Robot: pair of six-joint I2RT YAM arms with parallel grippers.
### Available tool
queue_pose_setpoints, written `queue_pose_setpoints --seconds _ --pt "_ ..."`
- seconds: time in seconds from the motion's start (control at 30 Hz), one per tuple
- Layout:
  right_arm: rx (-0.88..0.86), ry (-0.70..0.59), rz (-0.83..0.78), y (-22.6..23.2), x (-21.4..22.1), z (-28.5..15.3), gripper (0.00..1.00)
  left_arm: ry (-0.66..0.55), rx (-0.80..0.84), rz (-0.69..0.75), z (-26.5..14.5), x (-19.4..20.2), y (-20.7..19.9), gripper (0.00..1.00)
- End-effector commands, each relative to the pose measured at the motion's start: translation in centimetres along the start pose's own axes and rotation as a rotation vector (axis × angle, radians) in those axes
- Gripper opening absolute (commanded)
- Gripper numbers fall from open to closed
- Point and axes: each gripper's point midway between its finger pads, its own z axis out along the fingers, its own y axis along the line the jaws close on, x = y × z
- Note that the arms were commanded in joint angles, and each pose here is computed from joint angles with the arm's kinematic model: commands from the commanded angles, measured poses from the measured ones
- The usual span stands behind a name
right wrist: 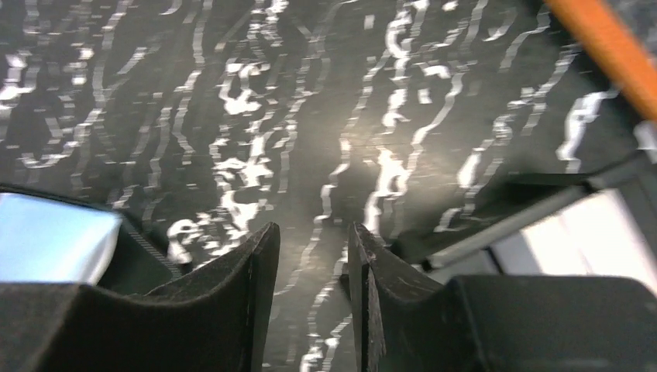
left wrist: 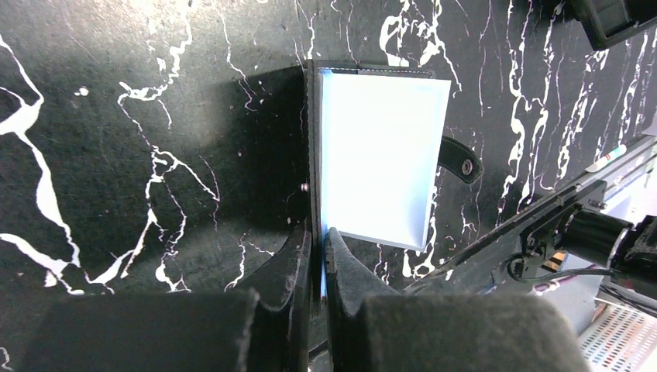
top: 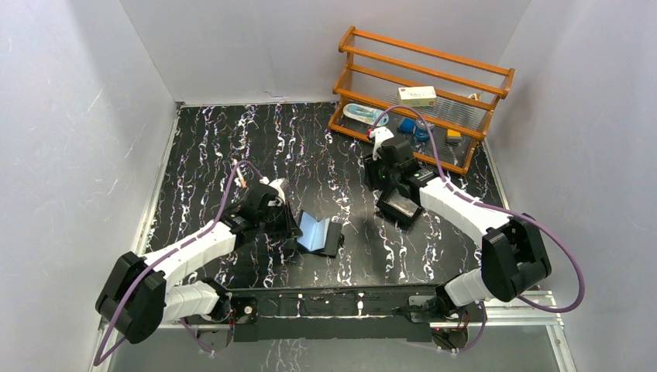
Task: Put the credit cards into the card holder
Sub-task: Pick up the credit card from the card box.
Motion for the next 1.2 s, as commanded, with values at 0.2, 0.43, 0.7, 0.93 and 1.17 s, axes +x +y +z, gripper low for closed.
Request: queue_pose_setpoints --seconds 0.2,0.43,0.7,0.93,1.17 --pt "0.316 0.043 -0.482 -10.1 -2.2 -3.0 0.55 -0.022 -0.018 0.067 -1.2 -2.2 -1.3 0.0" --pt "0.378 0.109 -0.551 -13.9 -1.1 -3.8 0.58 -0.025 0.005 0.064 -1.7 -2.4 -1.9 0.0" --pt "0.327 0.139 -0.628 -14.2 0.6 -3.7 0.62 -0.024 0.005 0.06 -1.8 -2.3 -1.9 0.0" --pt "0.32 0.123 -0.689 -14.4 1.3 -3.1 0.63 -0.016 0.011 0.061 -1.6 -2.4 -2.2 0.0" --pt "0.364 0.13 -0.732 -15.4 1.6 -2.4 0.63 -0.013 0.015 0.055 -1.6 -2.4 -2.3 0.0"
